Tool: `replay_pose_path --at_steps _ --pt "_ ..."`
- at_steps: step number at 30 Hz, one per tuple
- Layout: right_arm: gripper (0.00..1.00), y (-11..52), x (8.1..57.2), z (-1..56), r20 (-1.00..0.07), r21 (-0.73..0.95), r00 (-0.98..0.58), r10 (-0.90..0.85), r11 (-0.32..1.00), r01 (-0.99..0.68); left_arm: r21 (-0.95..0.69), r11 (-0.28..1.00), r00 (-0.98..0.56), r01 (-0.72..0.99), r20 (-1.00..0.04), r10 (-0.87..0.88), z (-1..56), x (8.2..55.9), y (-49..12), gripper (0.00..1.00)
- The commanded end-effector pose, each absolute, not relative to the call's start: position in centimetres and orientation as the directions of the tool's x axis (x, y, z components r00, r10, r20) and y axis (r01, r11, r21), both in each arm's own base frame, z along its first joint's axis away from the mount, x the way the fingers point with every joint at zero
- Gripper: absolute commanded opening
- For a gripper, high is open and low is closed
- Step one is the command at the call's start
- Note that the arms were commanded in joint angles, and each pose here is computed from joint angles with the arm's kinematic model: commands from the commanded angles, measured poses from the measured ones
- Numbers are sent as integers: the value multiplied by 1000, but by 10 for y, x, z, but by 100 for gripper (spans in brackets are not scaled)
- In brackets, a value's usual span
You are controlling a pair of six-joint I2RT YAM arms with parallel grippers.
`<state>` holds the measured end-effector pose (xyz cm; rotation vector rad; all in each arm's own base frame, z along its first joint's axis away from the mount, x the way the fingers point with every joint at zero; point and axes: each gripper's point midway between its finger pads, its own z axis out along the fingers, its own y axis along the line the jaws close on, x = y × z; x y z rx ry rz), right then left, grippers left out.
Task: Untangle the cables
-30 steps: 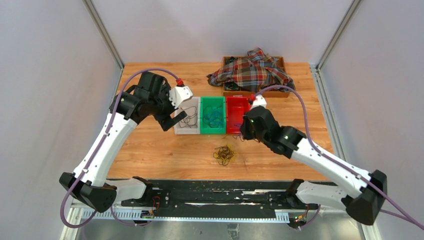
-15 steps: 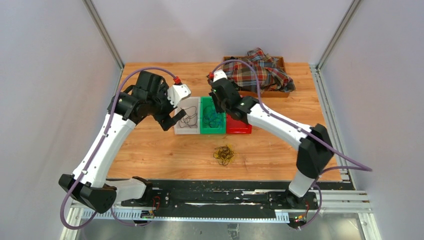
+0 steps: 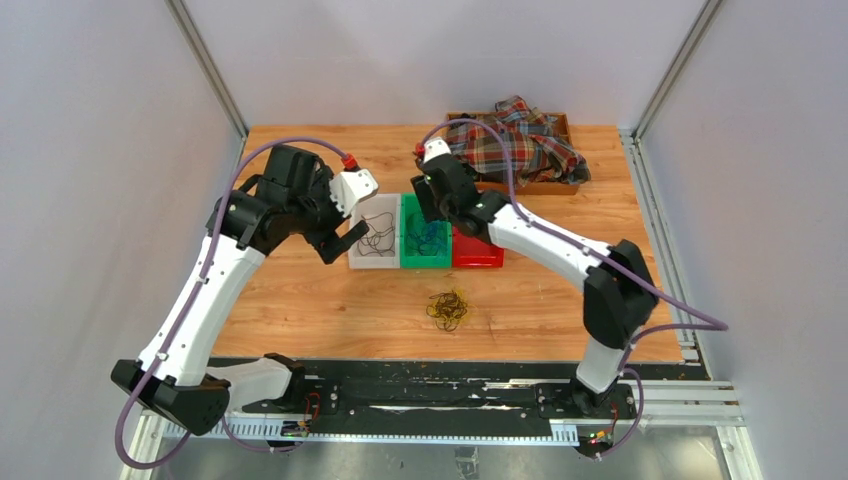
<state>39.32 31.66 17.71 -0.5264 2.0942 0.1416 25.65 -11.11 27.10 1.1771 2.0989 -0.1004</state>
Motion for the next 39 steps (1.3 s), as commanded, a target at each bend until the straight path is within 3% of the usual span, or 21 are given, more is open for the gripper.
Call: replay_pose_path --at_steps 1,8,13,24,33,36,39 --pt "52 297 364 193 -850 -3 -479 -222 909 -416 242 583 -328 776 -634 700 271 257 -115 98" --pt "52 266 264 120 -751 68 -615 -240 899 -433 144 569 -348 809 -663 663 265 253 -133 98" --pt "51 252 228 91 -730 179 -659 -180 881 -438 60 562 -405 825 -631 661 242 254 -142 98" --pt "49 256 219 81 -720 205 -664 -200 853 -480 -154 477 -431 865 -715 550 221 244 -188 99" --pt "45 241 216 71 -707 196 -686 -171 885 -423 -229 235 -328 945 -687 648 168 211 -256 97" --pt "45 225 221 79 -724 218 -683 -97 907 -360 -214 195 -289 957 -687 667 162 215 -271 97" --pt "45 210 226 99 -754 305 -655 41 905 -295 -225 166 -277 960 -672 687 152 218 -281 90"
